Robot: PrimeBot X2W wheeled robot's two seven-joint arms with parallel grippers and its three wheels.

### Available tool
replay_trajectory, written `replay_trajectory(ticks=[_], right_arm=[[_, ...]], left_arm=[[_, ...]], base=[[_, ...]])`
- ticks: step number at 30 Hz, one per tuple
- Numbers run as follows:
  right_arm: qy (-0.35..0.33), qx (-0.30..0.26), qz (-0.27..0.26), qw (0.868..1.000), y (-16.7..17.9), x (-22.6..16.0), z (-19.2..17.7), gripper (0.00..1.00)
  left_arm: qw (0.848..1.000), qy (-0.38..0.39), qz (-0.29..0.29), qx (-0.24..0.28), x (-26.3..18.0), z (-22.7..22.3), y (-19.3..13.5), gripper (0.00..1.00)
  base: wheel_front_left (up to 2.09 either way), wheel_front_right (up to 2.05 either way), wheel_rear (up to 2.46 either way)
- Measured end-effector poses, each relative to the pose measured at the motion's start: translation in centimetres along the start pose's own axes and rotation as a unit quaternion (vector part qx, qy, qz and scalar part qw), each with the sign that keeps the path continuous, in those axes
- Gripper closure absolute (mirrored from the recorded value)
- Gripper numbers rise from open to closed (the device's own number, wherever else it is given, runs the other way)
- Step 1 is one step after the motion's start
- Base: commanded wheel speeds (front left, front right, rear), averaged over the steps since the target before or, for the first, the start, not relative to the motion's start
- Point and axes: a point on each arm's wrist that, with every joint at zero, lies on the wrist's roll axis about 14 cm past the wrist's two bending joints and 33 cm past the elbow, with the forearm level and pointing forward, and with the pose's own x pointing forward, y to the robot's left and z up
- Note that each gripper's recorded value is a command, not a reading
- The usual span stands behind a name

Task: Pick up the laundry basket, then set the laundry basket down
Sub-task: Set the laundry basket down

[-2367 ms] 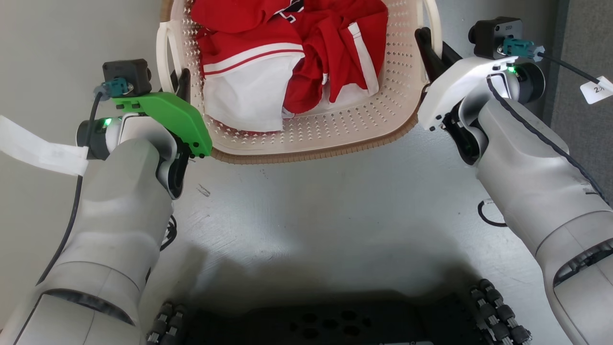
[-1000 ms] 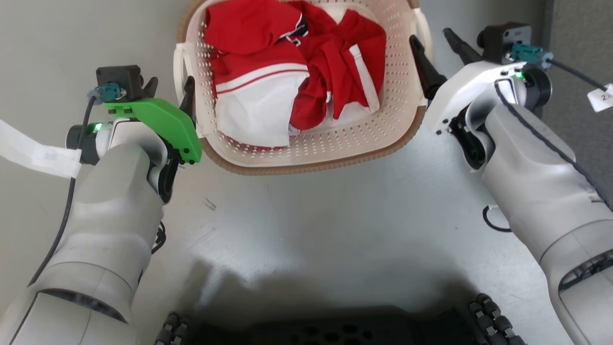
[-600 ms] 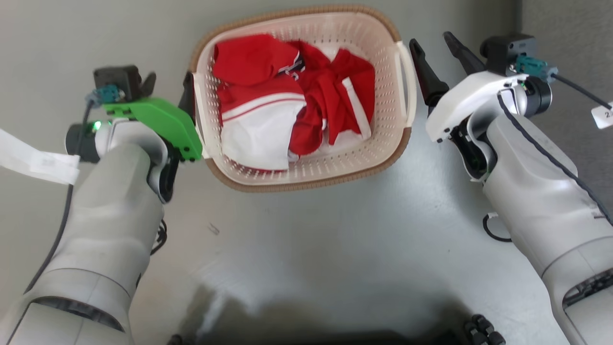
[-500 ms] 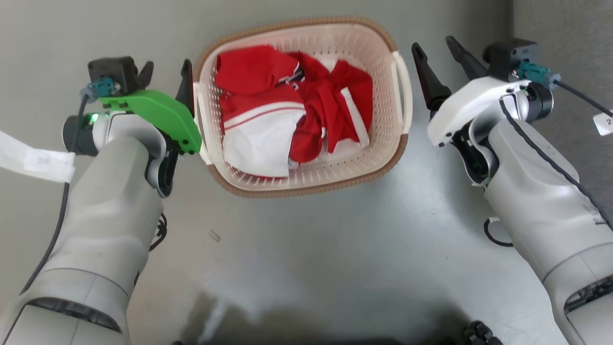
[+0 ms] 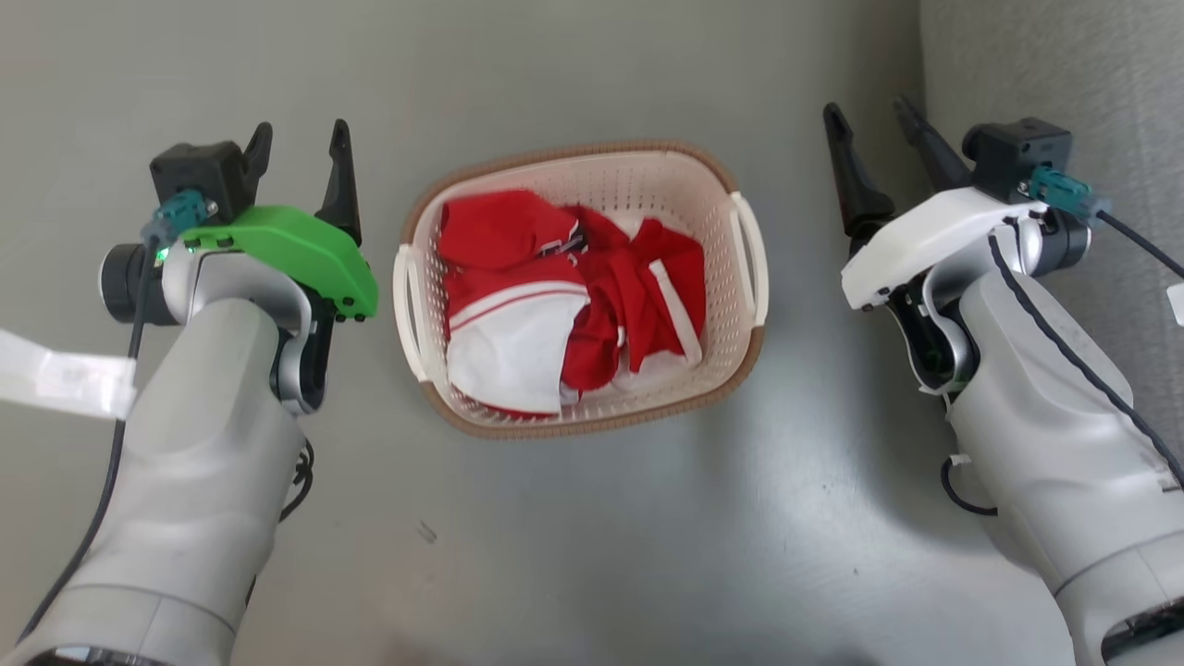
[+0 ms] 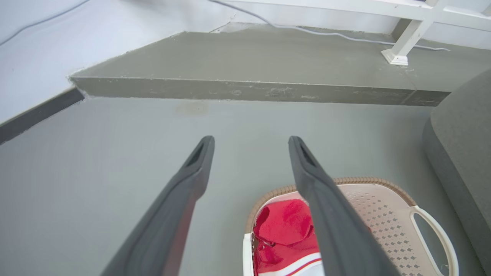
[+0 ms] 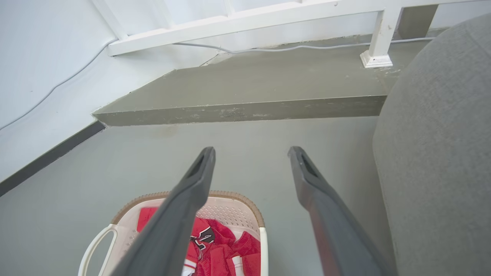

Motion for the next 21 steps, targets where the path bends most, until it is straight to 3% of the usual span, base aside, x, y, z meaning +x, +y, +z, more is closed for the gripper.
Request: replay_trajectory(ticks=[12,21], right_arm=[[-0.097,-0.022,-0.010,0.995,0.7,-3.6,6.9,0.00],[-0.163,-0.040,-0.016,0.986,1.5,-6.5,11.2,0.00]], left_arm=[[0.993,-0.114,-0.014,0.017,-3.6,7.6,-2.3,0.00],[0.986,-0.162,-0.015,0.023,-7.2,9.8,-3.1,0.00]], base=[[0.00,0.00,0.00],[0.00,0.00,0.00]])
